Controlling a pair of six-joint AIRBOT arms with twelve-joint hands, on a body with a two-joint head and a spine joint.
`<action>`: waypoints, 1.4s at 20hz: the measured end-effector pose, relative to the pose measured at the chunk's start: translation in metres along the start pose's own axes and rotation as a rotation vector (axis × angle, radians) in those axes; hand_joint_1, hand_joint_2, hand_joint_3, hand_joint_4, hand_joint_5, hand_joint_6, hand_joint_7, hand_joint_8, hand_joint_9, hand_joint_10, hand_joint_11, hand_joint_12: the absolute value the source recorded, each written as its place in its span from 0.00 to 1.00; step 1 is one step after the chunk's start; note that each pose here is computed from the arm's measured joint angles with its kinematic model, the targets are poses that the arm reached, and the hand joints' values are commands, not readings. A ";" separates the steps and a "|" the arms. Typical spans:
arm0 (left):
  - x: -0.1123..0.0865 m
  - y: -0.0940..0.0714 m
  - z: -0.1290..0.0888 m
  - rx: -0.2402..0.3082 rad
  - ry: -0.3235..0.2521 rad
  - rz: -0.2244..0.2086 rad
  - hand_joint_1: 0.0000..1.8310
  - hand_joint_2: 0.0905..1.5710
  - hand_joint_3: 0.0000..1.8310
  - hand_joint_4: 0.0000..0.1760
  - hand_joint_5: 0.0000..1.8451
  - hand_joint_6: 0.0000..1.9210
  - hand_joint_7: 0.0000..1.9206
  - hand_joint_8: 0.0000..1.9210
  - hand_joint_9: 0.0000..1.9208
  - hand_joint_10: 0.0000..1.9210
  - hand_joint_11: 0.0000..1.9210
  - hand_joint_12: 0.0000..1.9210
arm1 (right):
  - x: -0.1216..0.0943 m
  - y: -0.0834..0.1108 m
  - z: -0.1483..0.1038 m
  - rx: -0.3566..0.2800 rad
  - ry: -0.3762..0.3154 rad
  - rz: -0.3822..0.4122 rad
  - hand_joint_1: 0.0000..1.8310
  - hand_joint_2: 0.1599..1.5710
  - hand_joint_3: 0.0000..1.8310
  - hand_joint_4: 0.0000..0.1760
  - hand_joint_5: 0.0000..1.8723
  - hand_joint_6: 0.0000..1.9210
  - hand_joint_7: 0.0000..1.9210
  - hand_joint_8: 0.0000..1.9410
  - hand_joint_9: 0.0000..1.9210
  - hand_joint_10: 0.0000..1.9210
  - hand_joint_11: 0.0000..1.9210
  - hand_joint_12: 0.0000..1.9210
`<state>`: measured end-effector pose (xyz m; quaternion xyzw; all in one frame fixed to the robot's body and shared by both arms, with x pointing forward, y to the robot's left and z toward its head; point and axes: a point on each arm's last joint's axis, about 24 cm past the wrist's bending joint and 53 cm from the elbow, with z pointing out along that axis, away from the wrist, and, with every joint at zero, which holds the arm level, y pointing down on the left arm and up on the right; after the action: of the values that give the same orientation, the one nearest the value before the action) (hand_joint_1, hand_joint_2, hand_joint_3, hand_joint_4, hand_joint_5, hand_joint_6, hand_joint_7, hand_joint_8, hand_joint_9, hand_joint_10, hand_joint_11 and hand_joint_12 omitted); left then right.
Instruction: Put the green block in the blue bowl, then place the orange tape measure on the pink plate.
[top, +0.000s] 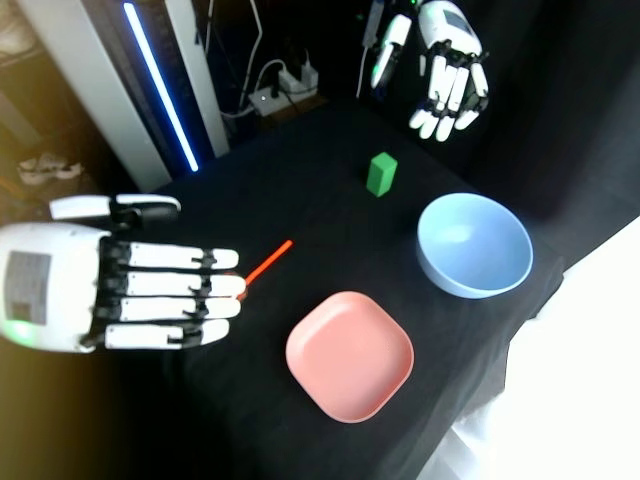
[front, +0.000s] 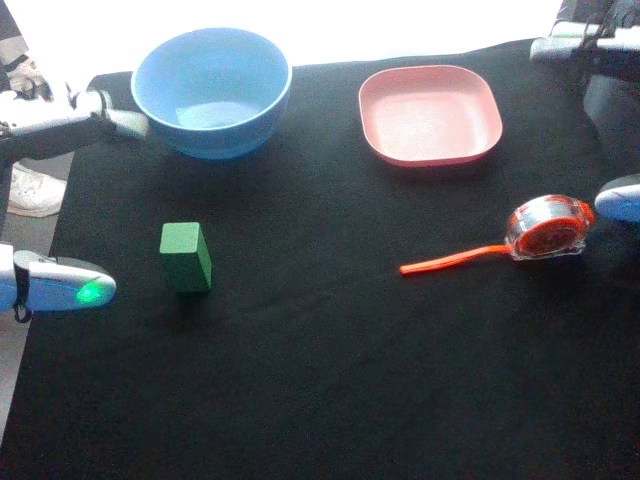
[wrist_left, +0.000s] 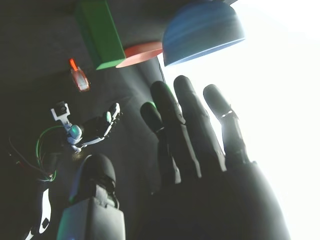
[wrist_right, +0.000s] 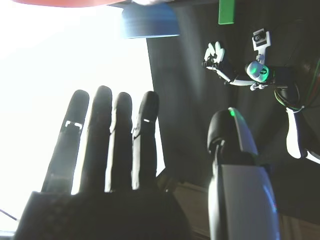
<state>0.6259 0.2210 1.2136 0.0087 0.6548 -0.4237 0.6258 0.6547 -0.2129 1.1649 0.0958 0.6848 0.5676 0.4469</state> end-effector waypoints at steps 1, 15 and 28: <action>0.000 0.000 0.000 -0.001 -0.002 -0.001 0.33 0.55 0.00 0.91 0.11 0.00 0.02 0.00 0.04 0.01 0.00 0.28 | -0.001 0.000 0.000 0.000 -0.002 -0.002 0.51 0.58 0.01 0.86 0.11 0.00 0.02 0.00 0.03 0.01 0.00 0.25; 0.047 0.004 0.041 0.006 0.100 -0.015 0.45 0.61 0.00 0.42 0.23 0.00 0.16 0.00 0.16 0.01 0.00 0.42 | 0.002 -0.004 0.002 0.006 0.004 0.001 0.49 0.60 0.00 0.73 0.12 0.00 0.00 0.00 0.05 0.00 0.00 0.29; 0.066 0.009 0.072 -0.007 0.140 -0.012 0.50 0.68 0.00 0.38 0.32 0.00 0.28 0.01 0.25 0.01 0.00 0.54 | 0.002 -0.004 0.002 0.007 0.004 0.001 0.51 0.59 0.00 0.81 0.11 0.00 0.01 0.00 0.07 0.00 0.00 0.38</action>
<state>0.6746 0.1517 1.1646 0.0321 0.6984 -0.4234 0.5762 0.6560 -0.2117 1.1604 0.0963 0.6878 0.5654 0.4449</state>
